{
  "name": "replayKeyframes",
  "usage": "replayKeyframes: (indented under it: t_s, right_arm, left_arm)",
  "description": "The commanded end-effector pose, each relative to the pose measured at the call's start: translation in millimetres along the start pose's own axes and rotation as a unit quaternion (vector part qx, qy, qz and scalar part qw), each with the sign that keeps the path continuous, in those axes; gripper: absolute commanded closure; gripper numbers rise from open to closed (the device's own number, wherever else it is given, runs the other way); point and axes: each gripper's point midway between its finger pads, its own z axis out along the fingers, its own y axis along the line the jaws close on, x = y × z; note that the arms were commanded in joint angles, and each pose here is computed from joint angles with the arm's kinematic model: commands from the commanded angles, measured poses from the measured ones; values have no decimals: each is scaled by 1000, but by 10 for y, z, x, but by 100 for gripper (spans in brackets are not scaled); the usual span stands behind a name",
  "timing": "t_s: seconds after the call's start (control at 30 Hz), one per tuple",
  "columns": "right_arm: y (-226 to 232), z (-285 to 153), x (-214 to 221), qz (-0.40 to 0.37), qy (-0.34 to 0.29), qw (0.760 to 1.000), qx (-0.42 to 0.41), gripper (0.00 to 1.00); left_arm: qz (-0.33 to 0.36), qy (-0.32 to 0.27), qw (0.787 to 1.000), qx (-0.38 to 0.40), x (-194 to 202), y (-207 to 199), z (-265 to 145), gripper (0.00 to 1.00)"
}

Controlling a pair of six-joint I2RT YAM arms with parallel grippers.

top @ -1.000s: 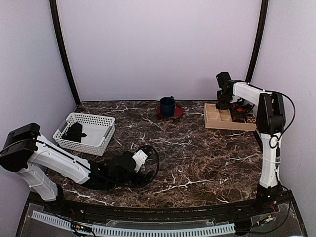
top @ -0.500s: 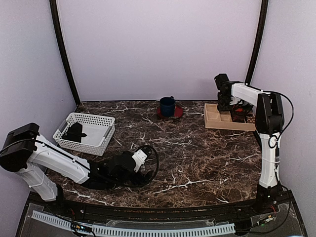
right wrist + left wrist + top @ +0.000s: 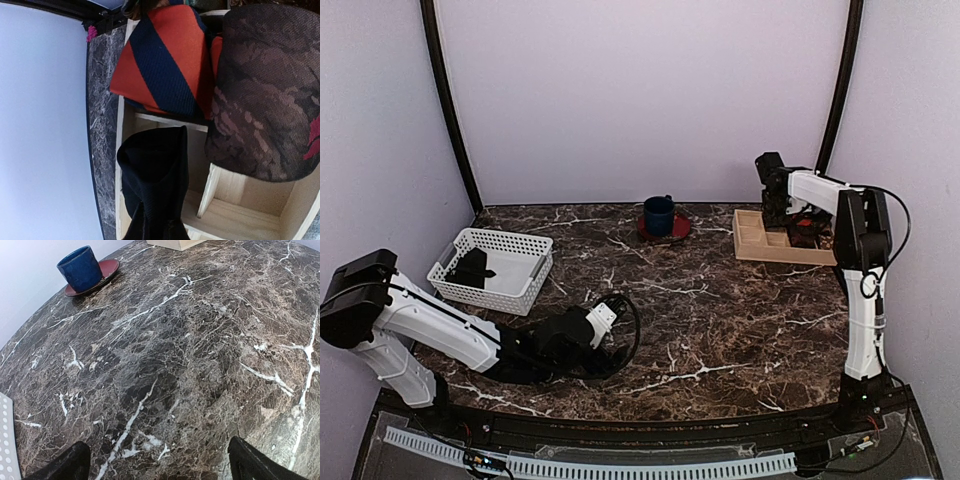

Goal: Roll the ties
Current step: Place the tie in the storage box.

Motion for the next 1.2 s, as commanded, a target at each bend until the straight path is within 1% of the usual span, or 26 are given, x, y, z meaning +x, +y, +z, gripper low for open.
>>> replayKeyframes:
  t_s: [0.0,0.2,0.33,0.43,0.5,0.77,0.8,0.83,0.87,1.0,1.17]
  right_arm:
    - [-234,259,-87,-12,-23,999,41,100]
    - [-232,359,-32,-25,-17,999,45,100]
    - [-187,357,-17,-36,-12,999,32,70]
    - [-125,282,-31,-34,-7,999,20,58]
    - [-103,230,-33,-33,-2,999,17,54]
    - [-46,-8,-57,-18,19,1000,2,43]
    - [-35,-40,-62,-16,22,1000,0,40]
    - [-12,-71,-69,-16,23,1000,-3,34]
    - [34,-115,-80,-16,24,1000,-10,32]
    - [138,-223,-100,-18,30,999,-24,27]
    - [216,-358,-57,-22,55,998,-38,17]
  left_arm:
    - [-6,-2,1000,-11,-9,91,-53,1]
    - [-7,-2,1000,-10,0,97,-70,1]
    - [-10,-1,1000,-11,13,108,-81,1]
    - [-11,-1,1000,-10,11,106,-79,1]
    - [-11,-2,1000,-9,10,102,-79,1]
    - [-12,-6,1000,-8,-12,91,-72,1]
    - [-12,-6,1000,-8,-12,90,-73,1]
    - [-12,-6,1000,-8,-14,89,-73,1]
    - [-13,-6,1000,-8,-15,92,-72,1]
    - [-15,-7,1000,-6,-28,83,-75,1]
    - [-20,-10,1000,-4,-77,80,-81,1]
